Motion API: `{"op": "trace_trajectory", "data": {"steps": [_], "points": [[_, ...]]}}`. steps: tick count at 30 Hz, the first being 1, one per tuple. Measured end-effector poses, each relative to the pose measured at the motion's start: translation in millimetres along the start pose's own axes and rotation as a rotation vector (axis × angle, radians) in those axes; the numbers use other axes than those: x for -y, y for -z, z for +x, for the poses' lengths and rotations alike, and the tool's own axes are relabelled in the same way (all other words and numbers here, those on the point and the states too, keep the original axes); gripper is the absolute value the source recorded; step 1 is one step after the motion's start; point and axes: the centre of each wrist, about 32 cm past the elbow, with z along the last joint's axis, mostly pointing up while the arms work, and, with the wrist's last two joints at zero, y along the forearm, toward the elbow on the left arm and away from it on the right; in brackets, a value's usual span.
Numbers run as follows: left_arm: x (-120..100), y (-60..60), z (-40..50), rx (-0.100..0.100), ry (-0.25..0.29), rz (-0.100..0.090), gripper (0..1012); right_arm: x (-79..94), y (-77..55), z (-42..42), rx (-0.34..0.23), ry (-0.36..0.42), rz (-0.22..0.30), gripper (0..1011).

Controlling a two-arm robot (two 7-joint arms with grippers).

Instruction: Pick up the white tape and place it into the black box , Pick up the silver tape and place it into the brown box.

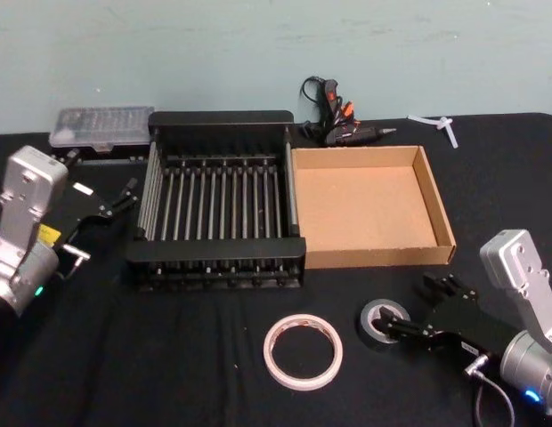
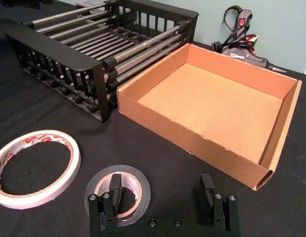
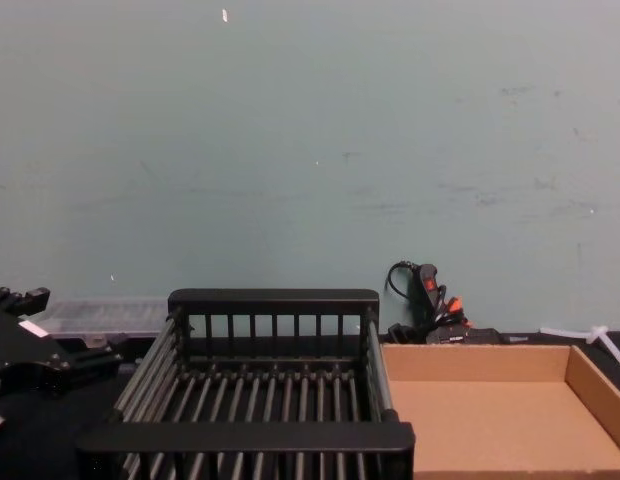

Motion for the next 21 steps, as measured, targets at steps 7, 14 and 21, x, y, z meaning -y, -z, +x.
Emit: {"op": "trace_trajectory", "data": {"steps": [7, 14, 21], "points": [[0.0, 0.0, 0.0, 0.0, 0.0, 0.0, 1001, -2.8, -0.2, 1.0, -0.006, 0.003, -0.006, 1002], [0.0, 0.0, 0.0, 0.0, 0.0, 0.0, 1001, -5.9, -0.9, 1.3, -0.008, 0.001, -0.013, 1002], [0.0, 0.0, 0.0, 0.0, 0.0, 0.0, 1001, -6.9, -1.0, 0.8, -0.008, -0.001, -0.02, 1002]]}}
